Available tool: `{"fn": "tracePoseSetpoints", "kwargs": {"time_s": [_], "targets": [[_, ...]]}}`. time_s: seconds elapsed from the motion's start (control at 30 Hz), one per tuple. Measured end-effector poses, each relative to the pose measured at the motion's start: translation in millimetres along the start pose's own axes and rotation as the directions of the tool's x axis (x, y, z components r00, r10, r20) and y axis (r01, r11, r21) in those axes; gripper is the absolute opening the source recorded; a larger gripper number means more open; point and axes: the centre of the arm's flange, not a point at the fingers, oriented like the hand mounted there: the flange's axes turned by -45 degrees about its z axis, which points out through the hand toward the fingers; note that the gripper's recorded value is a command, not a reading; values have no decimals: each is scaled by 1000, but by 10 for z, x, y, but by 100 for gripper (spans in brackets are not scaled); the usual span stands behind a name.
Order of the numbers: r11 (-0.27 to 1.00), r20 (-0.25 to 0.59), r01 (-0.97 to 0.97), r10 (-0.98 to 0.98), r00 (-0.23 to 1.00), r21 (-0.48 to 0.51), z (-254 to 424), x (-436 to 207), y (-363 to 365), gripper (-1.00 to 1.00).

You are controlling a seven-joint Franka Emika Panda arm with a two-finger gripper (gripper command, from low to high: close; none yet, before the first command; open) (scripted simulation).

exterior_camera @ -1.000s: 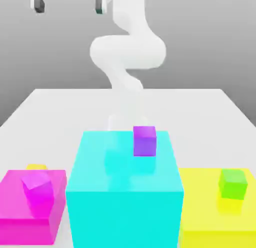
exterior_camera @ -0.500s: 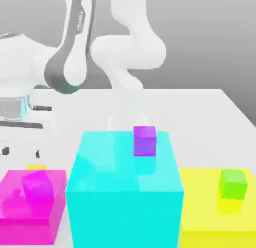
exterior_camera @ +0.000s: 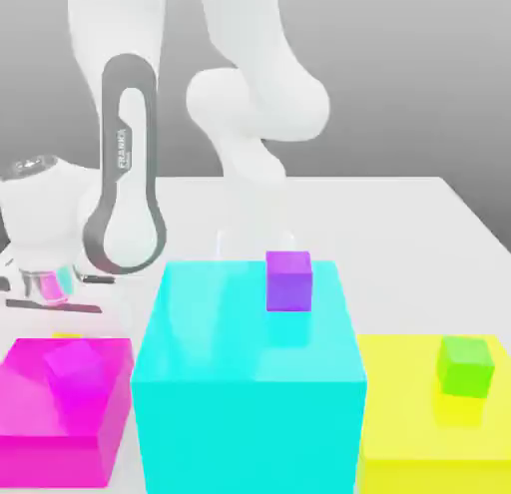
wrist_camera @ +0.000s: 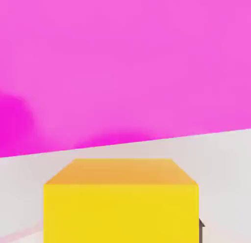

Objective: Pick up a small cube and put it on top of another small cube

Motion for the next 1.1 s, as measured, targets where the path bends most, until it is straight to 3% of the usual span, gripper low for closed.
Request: {"fn": "tracePoseSetpoints", "kwargs": {"time_s": [0.23,0.43,0.53,0.8,1.1], "targets": [[1000,-1,0,0,1000,-1,-536,6,3,-100],[932,-32,-364,363,931,-1,-837,61,655,-100],[893,-35,-451,451,892,14,-944,411,662,-100],[838,-13,-541,543,839,72,-1221,1618,-33,-100],[791,45,-595,595,803,144,-1597,2741,-1512,-100]]}}
